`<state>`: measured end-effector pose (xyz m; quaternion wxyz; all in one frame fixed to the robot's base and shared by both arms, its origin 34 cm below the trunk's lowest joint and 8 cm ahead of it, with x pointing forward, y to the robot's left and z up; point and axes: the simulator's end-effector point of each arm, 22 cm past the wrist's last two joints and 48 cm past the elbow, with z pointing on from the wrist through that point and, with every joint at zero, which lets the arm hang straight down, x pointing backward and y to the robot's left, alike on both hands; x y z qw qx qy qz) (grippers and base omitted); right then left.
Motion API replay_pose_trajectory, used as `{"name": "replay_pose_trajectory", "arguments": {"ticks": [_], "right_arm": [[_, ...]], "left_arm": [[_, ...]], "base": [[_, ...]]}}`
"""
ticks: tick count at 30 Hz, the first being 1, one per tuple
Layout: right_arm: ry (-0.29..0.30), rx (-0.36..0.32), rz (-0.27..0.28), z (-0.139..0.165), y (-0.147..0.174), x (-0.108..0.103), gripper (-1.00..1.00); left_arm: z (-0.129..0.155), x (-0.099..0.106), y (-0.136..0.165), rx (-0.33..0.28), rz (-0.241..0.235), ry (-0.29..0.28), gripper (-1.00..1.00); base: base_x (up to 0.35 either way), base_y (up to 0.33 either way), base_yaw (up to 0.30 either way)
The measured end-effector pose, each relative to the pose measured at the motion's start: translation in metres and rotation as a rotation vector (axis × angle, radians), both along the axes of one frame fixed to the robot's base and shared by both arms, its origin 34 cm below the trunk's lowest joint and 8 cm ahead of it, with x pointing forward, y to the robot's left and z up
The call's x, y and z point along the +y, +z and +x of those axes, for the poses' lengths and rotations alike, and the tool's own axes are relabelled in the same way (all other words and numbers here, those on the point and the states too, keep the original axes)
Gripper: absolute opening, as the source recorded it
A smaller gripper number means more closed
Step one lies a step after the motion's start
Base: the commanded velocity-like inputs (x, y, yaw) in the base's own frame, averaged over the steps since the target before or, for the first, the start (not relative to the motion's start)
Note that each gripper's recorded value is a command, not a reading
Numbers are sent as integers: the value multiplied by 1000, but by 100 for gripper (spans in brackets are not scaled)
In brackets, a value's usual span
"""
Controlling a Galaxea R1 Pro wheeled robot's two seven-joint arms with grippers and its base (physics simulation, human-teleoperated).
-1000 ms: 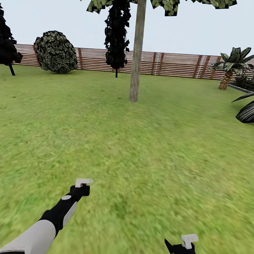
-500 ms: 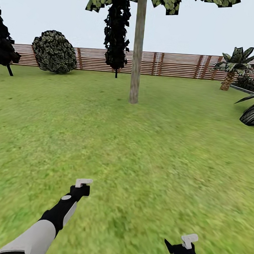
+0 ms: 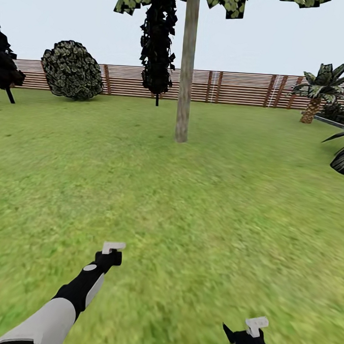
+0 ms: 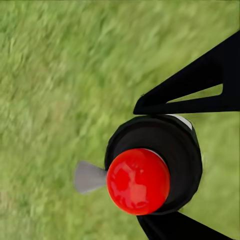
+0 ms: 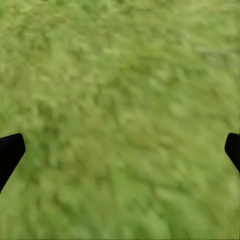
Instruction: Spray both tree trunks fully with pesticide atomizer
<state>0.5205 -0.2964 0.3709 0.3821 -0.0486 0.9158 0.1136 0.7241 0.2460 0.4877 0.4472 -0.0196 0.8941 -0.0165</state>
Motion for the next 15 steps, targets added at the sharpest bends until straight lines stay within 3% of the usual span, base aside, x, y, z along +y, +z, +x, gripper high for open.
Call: {"name": "replay_pose_trajectory", "arguments": {"ticks": [9, 15], "right_arm": [[-77, 0, -77, 3, -3, -23, 100], [-79, 2, -80, 3, -4, -23, 100]], "left_arm": [[0, 1, 0, -1, 1, 1, -100], [1, 1, 1, -3, 1, 1, -100]], "base": [[338, 0, 0], [338, 0, 0]]}}
